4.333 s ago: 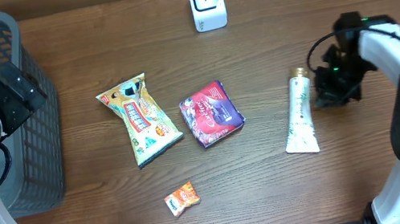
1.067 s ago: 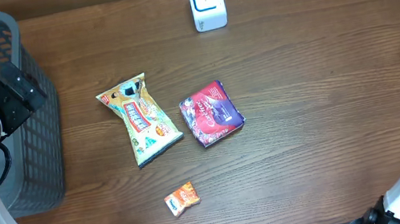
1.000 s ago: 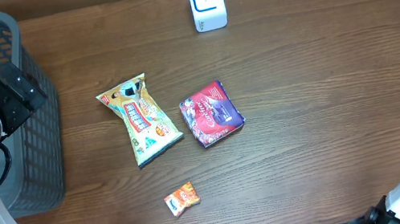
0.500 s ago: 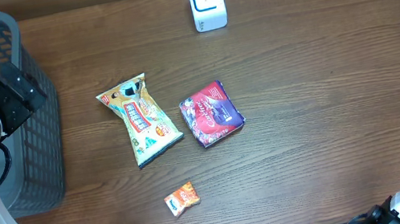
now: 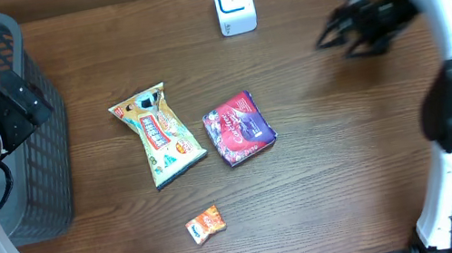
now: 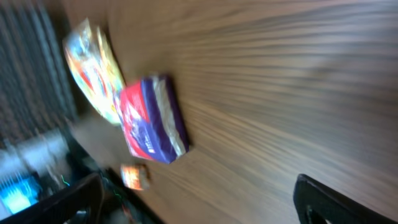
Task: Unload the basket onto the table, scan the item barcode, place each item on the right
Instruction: 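Lower the right gripper onto the purple-red box and grasp it, then lift the purple-red box to the scanner with the right gripper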
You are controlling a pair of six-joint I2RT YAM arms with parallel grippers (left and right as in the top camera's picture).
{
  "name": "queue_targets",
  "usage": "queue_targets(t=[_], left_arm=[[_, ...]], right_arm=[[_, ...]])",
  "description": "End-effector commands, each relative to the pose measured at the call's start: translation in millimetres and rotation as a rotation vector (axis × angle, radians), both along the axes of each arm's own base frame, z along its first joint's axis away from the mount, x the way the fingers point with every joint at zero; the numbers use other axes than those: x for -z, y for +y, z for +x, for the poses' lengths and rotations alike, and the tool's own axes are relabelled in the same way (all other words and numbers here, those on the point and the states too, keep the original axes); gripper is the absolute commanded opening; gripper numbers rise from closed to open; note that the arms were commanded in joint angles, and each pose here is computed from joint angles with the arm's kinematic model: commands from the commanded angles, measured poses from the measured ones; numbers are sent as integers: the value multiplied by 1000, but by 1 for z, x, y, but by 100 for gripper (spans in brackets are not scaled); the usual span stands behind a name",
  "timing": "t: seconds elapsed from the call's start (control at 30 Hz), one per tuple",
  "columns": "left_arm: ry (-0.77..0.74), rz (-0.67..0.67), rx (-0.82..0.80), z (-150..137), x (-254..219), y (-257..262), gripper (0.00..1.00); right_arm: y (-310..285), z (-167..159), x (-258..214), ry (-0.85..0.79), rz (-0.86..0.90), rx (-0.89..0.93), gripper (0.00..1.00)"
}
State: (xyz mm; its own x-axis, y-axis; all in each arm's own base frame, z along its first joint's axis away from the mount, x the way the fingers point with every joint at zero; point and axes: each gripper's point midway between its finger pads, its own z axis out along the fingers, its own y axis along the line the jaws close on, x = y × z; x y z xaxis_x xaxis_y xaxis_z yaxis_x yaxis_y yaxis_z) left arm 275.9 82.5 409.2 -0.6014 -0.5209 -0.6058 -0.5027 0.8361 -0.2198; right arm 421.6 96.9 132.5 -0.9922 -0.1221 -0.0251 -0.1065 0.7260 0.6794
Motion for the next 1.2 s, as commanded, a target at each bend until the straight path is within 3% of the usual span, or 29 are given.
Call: queue_targets(t=[0.0,0.13,0.37,0.5,0.53,0.6,0.67,0.77,0.97,1.13,1.17], left_arm=[[-7,0,-23,-1,-2,3,100],[-7,0,-23,-1,-2,3,100],[-7,1,-23,-1,-2,3,100],[-7,0,-23,-1,-2,3,100],[-7,0,-23,-1,-2,3,100],[-7,0,-23,-1,-2,3,100],[-7,0,-23,-1,-2,3,100],[-7,0,-23,-1,-2,3,100],[-7,0,-23,-1,-2,3,100],[-7,0,-23,-1,-2,3,100],[-7,0,-23,-1,-2,3,100]], right_arm=[[55,-26,12,-39,-3,-192,100],[105,-54,36,-18,-2,-318,100],[156,-72,82,15,-23,-295,94],[161,-74,94,52,-37,-236,68],[158,-73,97,60,-62,-220,51],[153,-70,100,77,-99,-186,34],[151,-69,100,85,-103,-168,24],[148,-61,96,94,-102,-128,21],[145,-20,67,48,-69,3,4],[143,44,30,-11,28,252,4],[147,66,14,-38,113,315,4]])
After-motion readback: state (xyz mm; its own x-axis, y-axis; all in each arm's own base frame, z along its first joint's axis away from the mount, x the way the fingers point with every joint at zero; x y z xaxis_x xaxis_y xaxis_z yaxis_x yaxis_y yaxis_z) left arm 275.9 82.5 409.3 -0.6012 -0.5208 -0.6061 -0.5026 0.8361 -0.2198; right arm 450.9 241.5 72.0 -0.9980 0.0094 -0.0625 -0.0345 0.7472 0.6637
